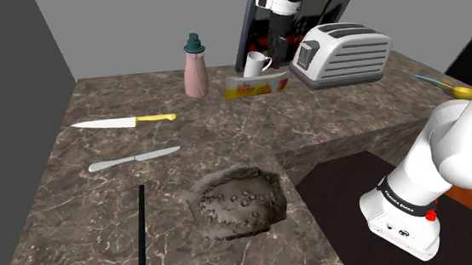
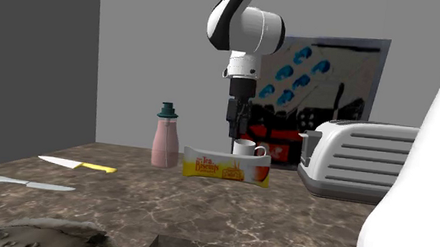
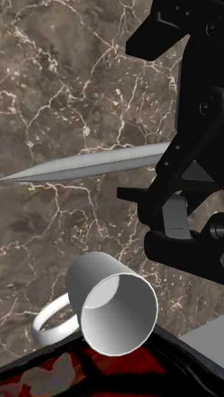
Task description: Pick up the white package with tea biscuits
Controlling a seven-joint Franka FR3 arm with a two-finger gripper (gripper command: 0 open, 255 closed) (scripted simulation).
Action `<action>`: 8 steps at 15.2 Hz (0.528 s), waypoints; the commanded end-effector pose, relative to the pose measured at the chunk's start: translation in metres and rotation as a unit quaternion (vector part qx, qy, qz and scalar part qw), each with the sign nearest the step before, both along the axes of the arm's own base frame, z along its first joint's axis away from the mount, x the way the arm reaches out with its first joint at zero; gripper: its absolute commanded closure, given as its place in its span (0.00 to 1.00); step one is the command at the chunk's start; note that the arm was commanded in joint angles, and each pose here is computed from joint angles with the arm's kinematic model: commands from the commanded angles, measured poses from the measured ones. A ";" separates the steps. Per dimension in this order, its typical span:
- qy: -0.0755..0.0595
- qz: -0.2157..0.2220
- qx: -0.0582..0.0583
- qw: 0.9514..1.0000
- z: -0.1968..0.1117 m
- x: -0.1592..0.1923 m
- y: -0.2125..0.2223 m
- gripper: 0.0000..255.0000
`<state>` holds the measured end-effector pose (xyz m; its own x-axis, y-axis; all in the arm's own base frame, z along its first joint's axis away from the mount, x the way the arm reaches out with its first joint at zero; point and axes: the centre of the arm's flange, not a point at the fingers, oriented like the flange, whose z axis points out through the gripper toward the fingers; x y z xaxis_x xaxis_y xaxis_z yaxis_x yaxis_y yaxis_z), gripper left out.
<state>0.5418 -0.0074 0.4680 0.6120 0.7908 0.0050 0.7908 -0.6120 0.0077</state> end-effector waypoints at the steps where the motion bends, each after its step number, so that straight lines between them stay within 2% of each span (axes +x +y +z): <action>1: 0.003 0.054 0.003 0.999 -0.015 0.020 0.009 0.00; 3: 0.007 0.104 0.006 0.995 -0.028 0.038 0.023 0.00; 4: 0.008 0.116 0.007 0.993 -0.031 0.042 0.027 0.00; 8: 0.008 0.116 0.007 0.993 -0.052 0.042 0.027 0.00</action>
<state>0.5841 0.0192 0.4219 0.4165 0.9091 0.0085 0.9091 -0.4164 -0.0134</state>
